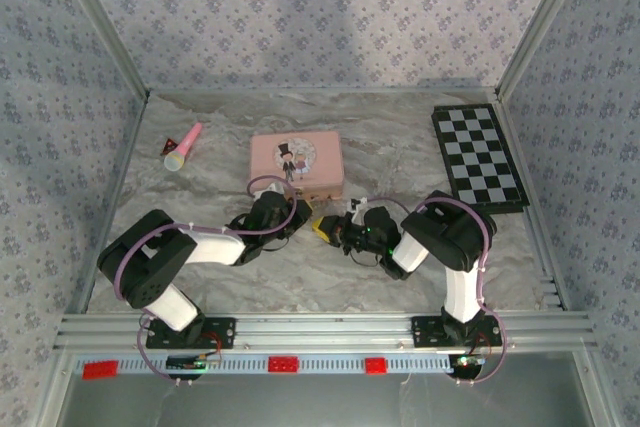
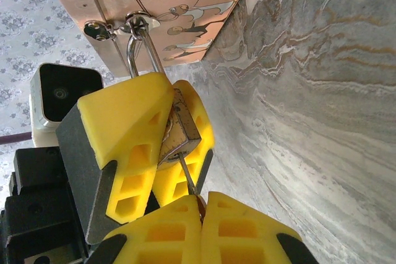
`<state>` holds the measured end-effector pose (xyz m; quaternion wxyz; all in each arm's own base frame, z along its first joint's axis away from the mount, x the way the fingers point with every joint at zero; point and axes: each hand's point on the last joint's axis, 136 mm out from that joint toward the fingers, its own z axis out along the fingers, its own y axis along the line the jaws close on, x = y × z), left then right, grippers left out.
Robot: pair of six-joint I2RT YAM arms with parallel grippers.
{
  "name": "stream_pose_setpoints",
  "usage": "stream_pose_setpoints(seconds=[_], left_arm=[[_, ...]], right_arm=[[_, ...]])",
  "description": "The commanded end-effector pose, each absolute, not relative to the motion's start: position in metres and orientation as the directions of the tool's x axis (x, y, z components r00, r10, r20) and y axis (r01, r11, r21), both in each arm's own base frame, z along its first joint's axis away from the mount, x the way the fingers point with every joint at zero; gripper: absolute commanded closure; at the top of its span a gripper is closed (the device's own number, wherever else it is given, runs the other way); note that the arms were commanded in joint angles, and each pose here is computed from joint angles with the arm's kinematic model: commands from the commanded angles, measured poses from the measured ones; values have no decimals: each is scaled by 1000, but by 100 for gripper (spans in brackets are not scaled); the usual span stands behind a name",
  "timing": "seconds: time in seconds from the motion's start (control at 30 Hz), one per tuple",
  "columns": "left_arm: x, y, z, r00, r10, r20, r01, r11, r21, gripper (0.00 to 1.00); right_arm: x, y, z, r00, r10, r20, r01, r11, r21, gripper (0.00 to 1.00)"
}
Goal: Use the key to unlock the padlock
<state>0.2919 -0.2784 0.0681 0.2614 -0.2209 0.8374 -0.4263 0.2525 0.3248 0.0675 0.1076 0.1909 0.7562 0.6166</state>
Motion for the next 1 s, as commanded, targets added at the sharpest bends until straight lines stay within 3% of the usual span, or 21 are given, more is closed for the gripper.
stream_pose_setpoints(seconds=[0.0,0.97], left_arm=[[302,-302,120,-755,-601,-264,-14,417,-909,100],[300,-305,138,-743,-613,-267,28,370,-929,100]], right_arm=[[260,327,80,-902,426,67,133,128,983,100],[278,322,94,-891,445,93,142,78,987,100]])
